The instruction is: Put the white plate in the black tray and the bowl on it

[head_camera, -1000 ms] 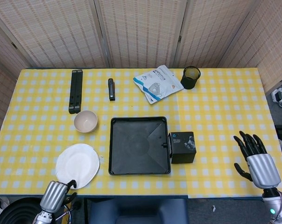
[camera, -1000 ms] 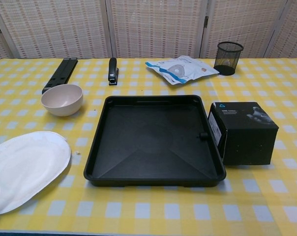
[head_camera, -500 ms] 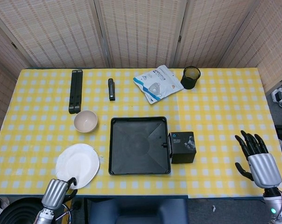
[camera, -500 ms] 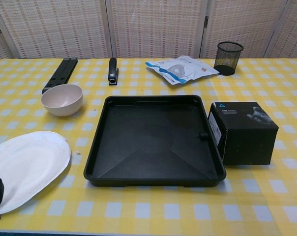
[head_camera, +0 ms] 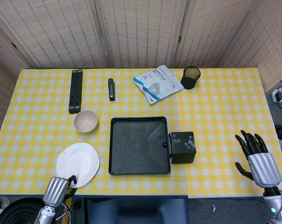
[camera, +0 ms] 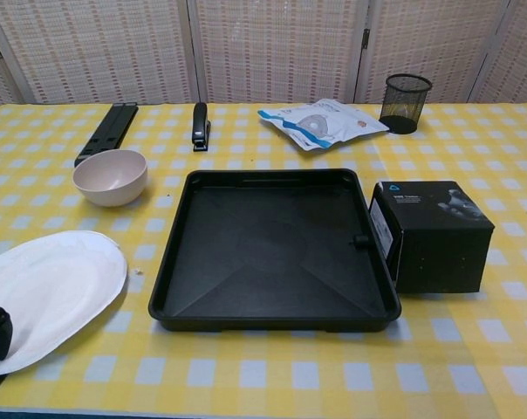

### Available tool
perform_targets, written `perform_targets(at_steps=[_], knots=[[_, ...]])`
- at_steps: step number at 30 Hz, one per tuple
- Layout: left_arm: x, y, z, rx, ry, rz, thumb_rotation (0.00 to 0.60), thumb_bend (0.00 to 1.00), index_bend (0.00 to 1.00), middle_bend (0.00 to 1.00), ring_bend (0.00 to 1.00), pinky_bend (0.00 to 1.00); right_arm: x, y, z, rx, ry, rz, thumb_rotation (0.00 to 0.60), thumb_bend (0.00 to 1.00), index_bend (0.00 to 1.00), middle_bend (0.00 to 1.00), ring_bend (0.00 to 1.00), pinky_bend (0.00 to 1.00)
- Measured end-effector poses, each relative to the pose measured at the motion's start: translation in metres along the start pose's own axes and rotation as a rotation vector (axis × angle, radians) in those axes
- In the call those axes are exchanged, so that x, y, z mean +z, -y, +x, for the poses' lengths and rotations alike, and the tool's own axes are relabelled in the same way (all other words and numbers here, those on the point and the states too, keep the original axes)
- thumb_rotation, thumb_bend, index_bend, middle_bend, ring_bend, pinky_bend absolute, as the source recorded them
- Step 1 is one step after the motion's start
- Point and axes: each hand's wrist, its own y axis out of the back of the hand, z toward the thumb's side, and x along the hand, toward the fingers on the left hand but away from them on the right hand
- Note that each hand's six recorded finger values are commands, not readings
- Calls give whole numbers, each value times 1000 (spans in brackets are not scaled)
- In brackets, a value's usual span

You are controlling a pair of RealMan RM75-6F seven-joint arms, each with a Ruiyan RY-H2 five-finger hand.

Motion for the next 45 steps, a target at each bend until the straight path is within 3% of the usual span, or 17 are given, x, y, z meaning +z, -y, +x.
perform_targets(at_steps=[4,16,33,45], knots=[[0,-2,1,20,-2,1,600,444,656,1000,1000,1000,0,1,0,4,0,1,600,330,0,0,0,0],[-5,-21,7,171,-18,-36,600,480,651,1000,1000,1000,2,3,0,19,-6,9,600,330,0,0,0,0],[-14,-70,3,373,-18,-52,600,497,655,1000,1000,1000,4,1,3,11,-18,2,600,330,0,0,0,0],[13,-98,10,441,47,-60,600,498,659,1000,1000,1000,9,-4,10,5,-52,-21,600,330,0,0,0,0]])
